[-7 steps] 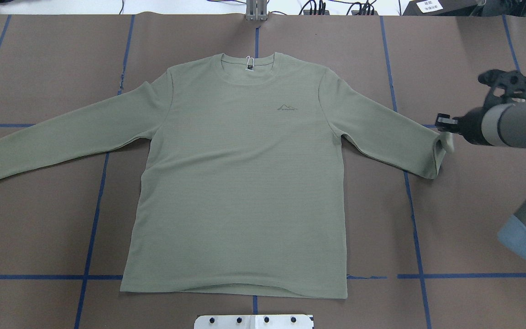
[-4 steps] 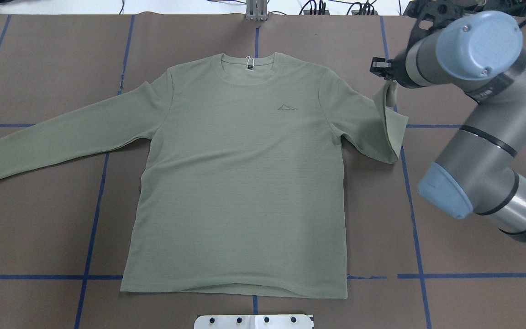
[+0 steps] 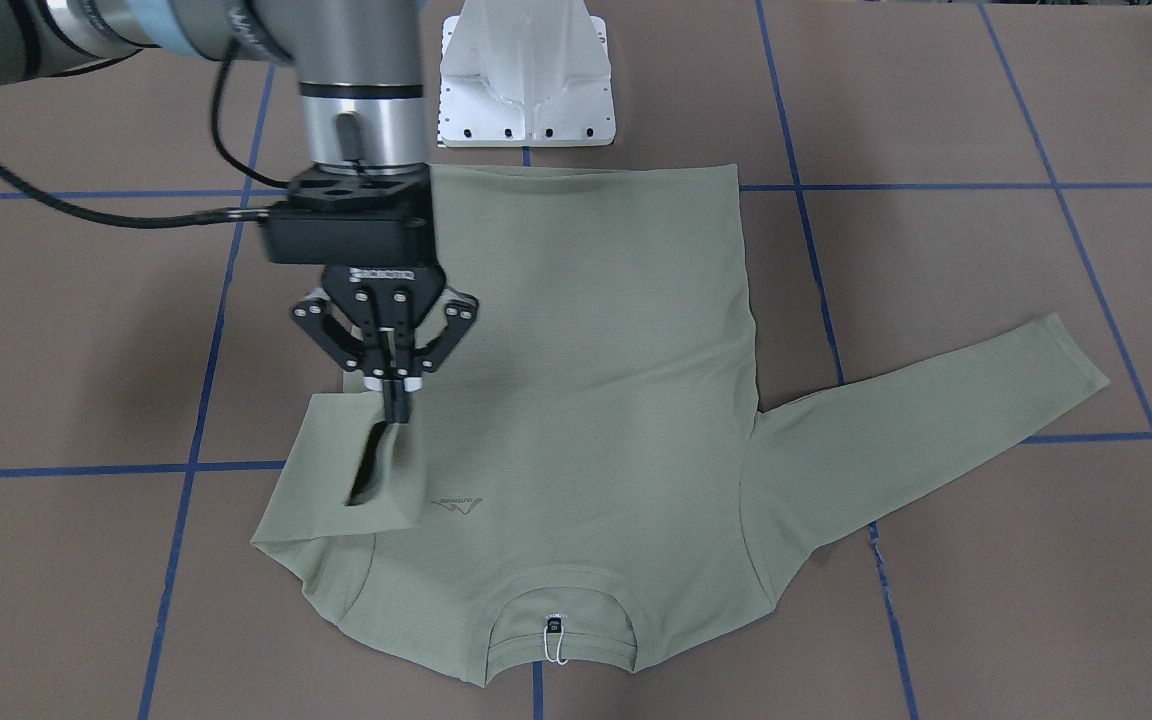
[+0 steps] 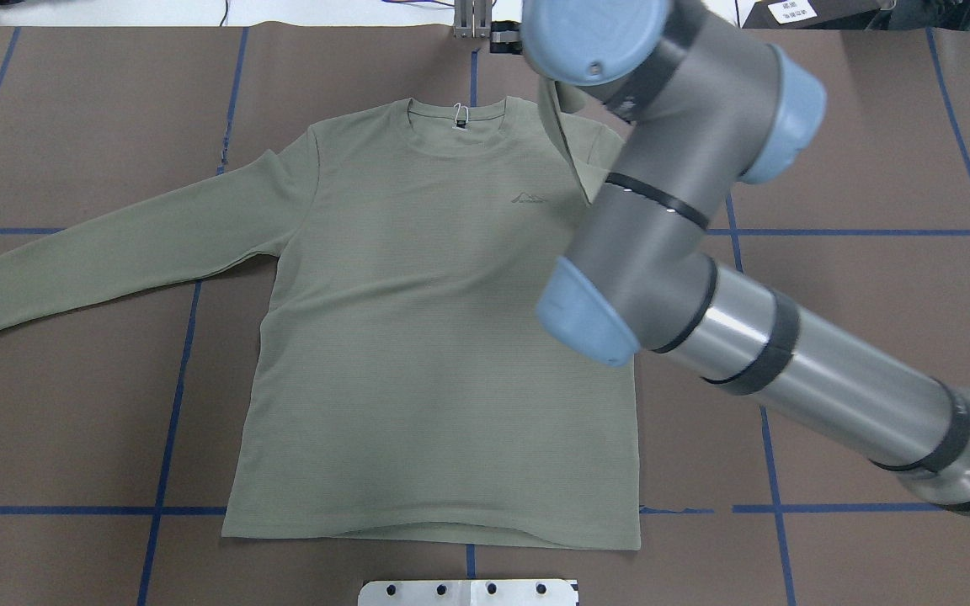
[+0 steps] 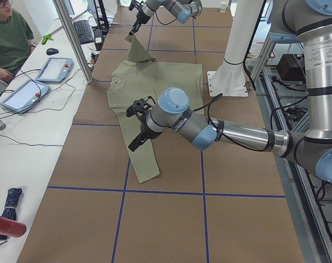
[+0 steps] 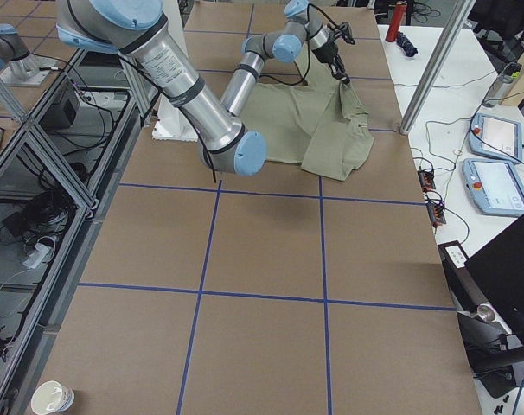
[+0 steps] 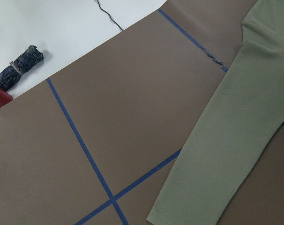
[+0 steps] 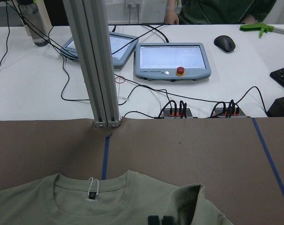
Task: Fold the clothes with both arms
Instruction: 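Carry the sleeve with the right gripper across the shirt body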
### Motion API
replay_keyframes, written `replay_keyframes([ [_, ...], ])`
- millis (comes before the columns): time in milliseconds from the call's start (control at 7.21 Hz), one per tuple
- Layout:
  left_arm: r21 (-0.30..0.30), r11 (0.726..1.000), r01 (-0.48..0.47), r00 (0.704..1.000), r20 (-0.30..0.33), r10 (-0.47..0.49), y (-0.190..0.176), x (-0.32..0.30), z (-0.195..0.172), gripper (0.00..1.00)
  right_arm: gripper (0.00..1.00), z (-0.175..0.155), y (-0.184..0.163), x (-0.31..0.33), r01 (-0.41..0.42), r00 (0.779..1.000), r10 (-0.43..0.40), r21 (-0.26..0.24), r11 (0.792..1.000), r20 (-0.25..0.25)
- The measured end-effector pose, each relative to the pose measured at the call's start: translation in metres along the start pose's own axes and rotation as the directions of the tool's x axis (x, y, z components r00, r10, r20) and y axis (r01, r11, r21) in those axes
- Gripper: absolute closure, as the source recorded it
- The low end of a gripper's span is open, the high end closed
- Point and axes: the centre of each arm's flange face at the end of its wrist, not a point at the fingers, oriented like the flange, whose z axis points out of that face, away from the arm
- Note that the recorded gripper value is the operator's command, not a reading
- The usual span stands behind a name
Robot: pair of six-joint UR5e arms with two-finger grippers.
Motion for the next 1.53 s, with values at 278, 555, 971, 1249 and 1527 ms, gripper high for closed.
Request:
replay_keyframes([
  [278, -0.005, 1.0, 0.005, 1.0, -0.001, -0.005, 0.002, -0.002, 0.002, 0.0, 1.0, 0.024, 0.048, -0.117, 0.04, 0.994, -0.032, 0.078, 0.996, -0.1],
  [555, -0.009, 1.0, 0.011, 1.0, -0.001, -0.011, 0.003, -0.004, 0.004, 0.0, 1.0, 0.038, 0.12, -0.185, 0.085, 0.983, -0.062, 0.133, 0.988, -0.171],
  [971, -0.01, 1.0, 0.016, 1.0, -0.001, -0.016, 0.003, -0.004, 0.004, 0.0, 0.93, 0.038, 0.173, -0.243, 0.096, 0.976, -0.052, 0.199, 0.975, -0.213],
  [1249, -0.009, 1.0, 0.018, 1.0, -0.001, -0.018, 0.003, -0.003, 0.004, 0.0, 0.0, 0.026, 0.173, -0.261, 0.065, 0.98, -0.023, 0.211, 0.975, -0.197],
  [1527, -0.008, 1.0, 0.021, 1.0, 0.0, -0.021, 0.003, -0.003, 0.003, 0.0, 0.0, 0.012, 0.163, -0.272, 0.033, 0.986, 0.001, 0.197, 0.98, -0.169],
])
